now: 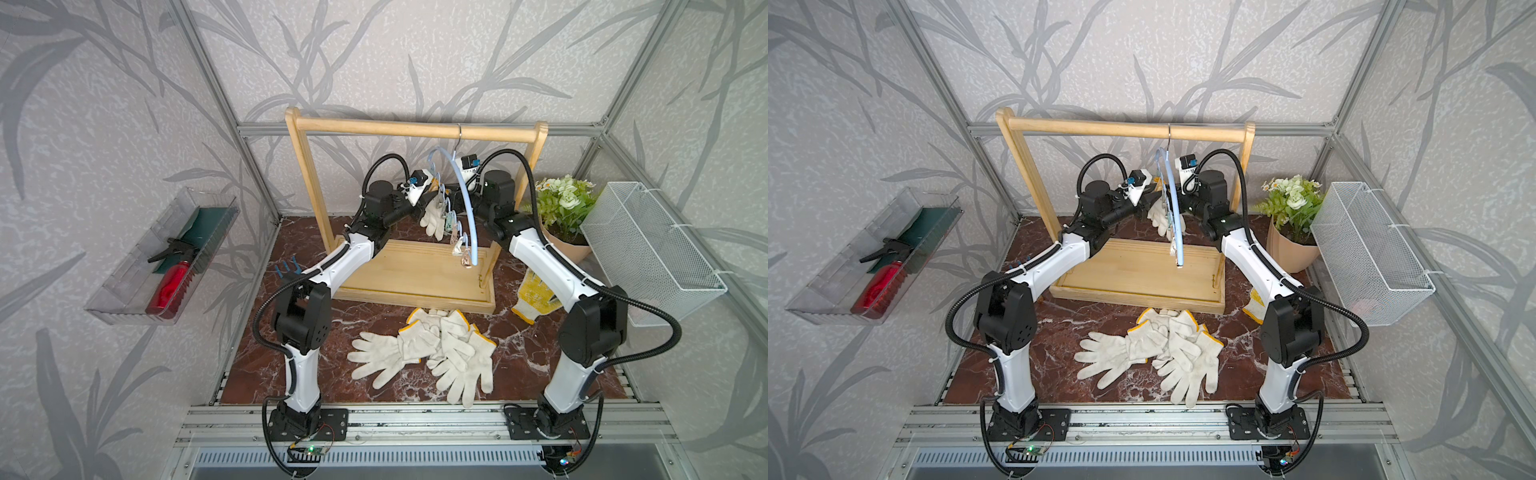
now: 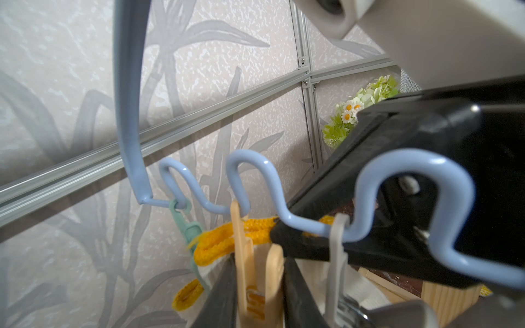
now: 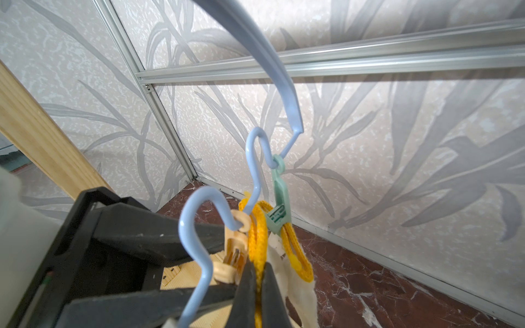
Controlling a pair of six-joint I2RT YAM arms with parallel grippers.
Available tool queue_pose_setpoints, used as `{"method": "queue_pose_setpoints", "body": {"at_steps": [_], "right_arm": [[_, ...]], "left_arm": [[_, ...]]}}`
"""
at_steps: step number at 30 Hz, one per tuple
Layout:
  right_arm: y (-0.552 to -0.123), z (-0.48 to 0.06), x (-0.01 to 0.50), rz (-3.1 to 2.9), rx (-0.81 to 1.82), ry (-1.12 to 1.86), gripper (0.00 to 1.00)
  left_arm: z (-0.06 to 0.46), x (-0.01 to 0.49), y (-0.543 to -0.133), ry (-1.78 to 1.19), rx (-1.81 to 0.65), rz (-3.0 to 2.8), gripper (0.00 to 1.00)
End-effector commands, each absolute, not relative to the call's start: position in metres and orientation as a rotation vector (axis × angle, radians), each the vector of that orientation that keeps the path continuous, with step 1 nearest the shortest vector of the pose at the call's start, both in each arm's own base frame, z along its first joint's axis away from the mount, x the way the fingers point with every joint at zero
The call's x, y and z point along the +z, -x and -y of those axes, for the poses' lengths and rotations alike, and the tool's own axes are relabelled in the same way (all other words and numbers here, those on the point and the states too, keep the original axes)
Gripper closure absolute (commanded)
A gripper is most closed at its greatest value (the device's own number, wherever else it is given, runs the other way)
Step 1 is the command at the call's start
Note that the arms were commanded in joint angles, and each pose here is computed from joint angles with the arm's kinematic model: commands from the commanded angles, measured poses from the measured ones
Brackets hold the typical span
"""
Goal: Clip the gloves onto a hanger to dry
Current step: Open the clamp at the hanger.
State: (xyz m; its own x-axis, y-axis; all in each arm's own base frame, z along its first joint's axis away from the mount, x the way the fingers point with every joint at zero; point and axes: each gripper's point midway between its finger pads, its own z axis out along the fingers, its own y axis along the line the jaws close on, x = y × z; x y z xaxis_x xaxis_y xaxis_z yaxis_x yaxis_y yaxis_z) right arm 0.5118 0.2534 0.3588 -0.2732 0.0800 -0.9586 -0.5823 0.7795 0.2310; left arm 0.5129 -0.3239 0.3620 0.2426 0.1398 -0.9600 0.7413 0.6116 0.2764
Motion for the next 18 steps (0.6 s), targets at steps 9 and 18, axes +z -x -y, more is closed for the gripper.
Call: {"method": "queue_pose_setpoints", "body": {"at_steps": [9,18], "right_arm": [[-0.508,-0.239,0.352,-1.748,0.681,0.395,1.0],[-0.502,-0.243,0.344,-1.744,0.691,0.465,1.0]], "left_arm": [[0.326,0.402,-0.507,-0.811,-0.518,-1.194,0.96],[0.325,0.388,-0.507,-0.793,-0.543,-1.226,1.0]]}}
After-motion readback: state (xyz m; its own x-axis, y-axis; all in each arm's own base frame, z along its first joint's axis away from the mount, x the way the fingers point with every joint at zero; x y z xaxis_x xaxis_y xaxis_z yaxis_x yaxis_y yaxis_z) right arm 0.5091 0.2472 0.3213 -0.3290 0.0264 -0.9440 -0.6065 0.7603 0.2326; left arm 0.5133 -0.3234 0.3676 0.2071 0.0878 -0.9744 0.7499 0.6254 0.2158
